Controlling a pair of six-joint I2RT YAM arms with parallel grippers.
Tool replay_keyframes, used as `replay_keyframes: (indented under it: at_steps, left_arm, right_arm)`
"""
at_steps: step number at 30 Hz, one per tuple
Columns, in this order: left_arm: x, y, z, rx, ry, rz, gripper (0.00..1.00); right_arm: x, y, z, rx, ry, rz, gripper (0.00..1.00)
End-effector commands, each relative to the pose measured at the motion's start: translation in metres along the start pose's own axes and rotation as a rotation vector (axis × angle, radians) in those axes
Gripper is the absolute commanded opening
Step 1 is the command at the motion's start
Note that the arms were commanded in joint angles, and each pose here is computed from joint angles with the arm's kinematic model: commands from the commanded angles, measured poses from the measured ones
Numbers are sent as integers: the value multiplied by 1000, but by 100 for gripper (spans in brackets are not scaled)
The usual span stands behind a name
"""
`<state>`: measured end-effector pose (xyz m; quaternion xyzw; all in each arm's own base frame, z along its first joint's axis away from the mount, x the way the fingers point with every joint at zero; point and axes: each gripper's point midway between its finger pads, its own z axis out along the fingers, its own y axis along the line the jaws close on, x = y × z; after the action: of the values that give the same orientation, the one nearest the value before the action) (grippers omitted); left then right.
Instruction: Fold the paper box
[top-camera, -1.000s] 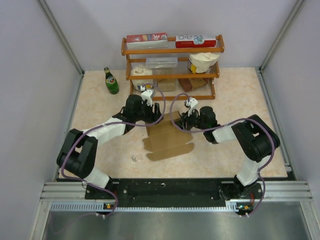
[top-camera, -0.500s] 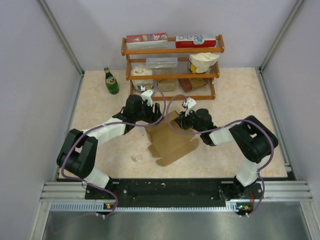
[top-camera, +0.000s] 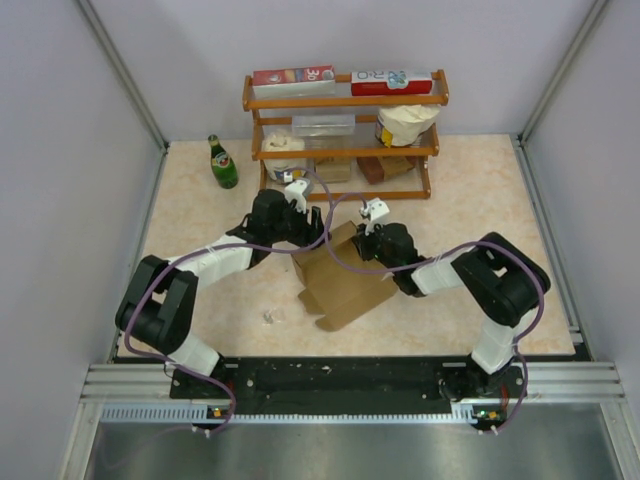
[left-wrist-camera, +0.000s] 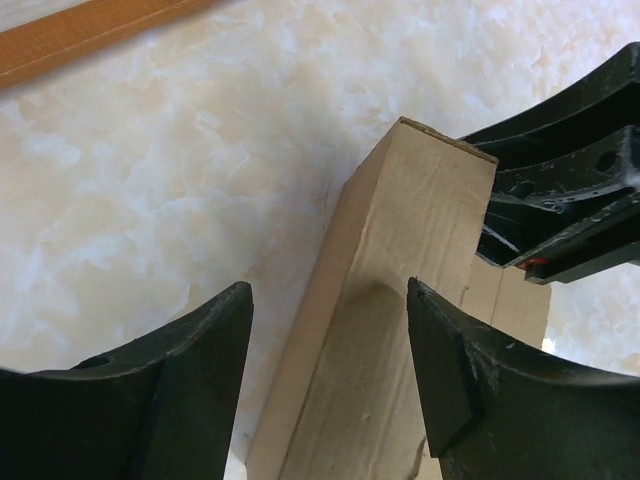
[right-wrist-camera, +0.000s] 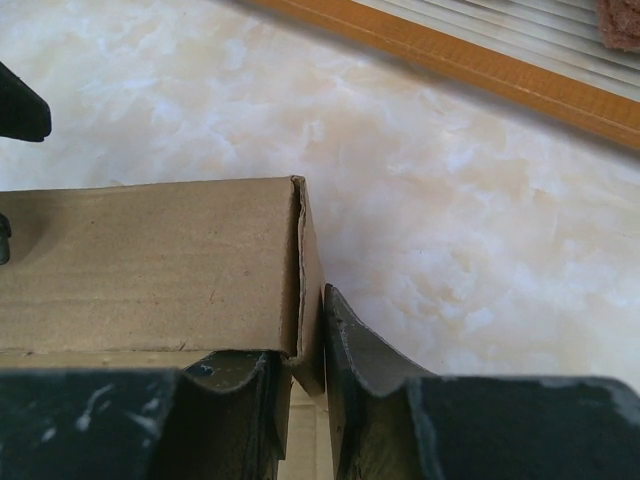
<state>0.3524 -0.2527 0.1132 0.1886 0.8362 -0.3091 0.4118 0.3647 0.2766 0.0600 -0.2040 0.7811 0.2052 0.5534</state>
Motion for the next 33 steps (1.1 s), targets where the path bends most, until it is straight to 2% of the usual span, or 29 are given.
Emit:
replay_keyframes:
  at_steps: [1, 14, 26, 28, 33]
  left_arm:
    - [-9, -12, 3, 69, -38, 4, 67]
    - [-6, -26, 4, 154, -31, -7, 66]
    - [-5, -36, 7, 222, -23, -28, 64]
    - [-4, -36, 7, 221, -22, -26, 64]
    - [-4, -36, 7, 217, -20, -22, 64]
  right_arm:
    - [-10, -4, 9, 77, -29, -10, 18]
    - [-5, -10, 11, 147, -12, -4, 17]
    - [-5, -13, 11, 170, -14, 5, 6]
    - [-6, -13, 12, 173, -12, 6, 10]
    - [-8, -13, 10, 171, -17, 3, 35]
